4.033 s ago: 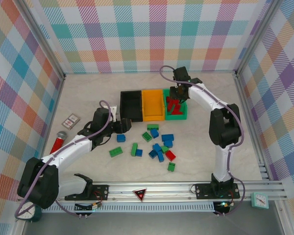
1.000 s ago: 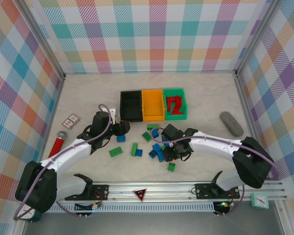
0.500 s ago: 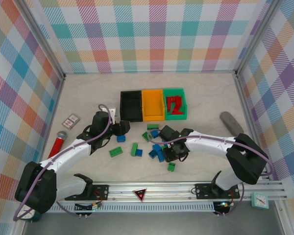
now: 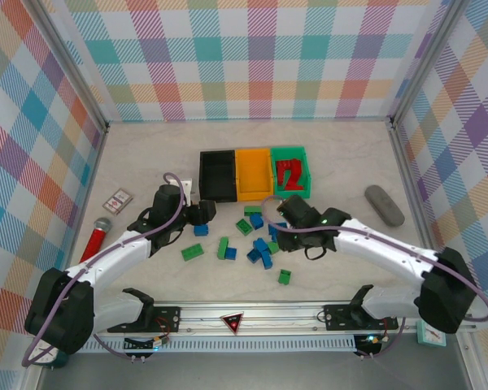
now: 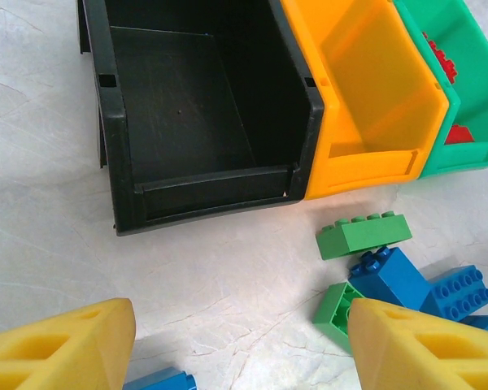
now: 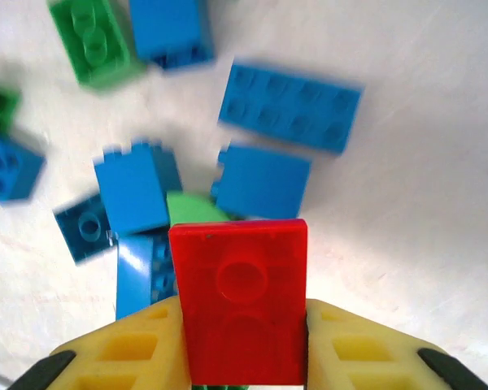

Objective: Sort the legos into containers by color
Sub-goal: Place the lego in the container.

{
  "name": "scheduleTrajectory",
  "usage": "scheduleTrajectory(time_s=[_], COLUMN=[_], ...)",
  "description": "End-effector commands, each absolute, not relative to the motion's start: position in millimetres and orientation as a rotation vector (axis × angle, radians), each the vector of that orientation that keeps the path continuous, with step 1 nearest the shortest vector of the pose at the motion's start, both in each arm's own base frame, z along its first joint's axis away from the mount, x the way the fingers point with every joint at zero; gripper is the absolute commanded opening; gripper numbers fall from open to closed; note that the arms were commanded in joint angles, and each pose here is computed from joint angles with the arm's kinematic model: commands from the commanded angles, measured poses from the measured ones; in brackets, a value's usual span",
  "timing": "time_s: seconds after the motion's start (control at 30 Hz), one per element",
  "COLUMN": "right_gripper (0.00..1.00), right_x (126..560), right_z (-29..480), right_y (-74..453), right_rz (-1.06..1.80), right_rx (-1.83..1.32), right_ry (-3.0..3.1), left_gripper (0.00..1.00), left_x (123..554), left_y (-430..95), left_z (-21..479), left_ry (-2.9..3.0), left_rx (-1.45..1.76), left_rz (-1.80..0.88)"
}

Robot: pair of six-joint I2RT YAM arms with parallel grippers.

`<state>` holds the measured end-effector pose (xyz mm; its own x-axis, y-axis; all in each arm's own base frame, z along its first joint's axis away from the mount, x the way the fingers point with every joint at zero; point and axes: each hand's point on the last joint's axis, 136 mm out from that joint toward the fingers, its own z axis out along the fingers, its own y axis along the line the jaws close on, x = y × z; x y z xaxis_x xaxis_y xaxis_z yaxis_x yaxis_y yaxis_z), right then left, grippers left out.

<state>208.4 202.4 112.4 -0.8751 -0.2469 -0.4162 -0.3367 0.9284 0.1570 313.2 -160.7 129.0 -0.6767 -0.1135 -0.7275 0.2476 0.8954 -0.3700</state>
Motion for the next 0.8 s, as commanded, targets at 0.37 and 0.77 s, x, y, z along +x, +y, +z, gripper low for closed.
scheduleTrajectory(time_s=[0.37,0.77], right_gripper=[0.33,0.34], right_x=[342,417], right_z=[181,143], right_y=[189,203], right_rz=[0.476,0.491], right_rx=[-0.120,-0.093], right_ry=[2.485,2.571], left_gripper=[0.70,0.70], left_x=[313,312], left_y=[-163,-162], left_z=[138,142], left_ry=[2.214,2.209], left_rx=[0.120,0.121], left_rz=[-0.566,-0.561])
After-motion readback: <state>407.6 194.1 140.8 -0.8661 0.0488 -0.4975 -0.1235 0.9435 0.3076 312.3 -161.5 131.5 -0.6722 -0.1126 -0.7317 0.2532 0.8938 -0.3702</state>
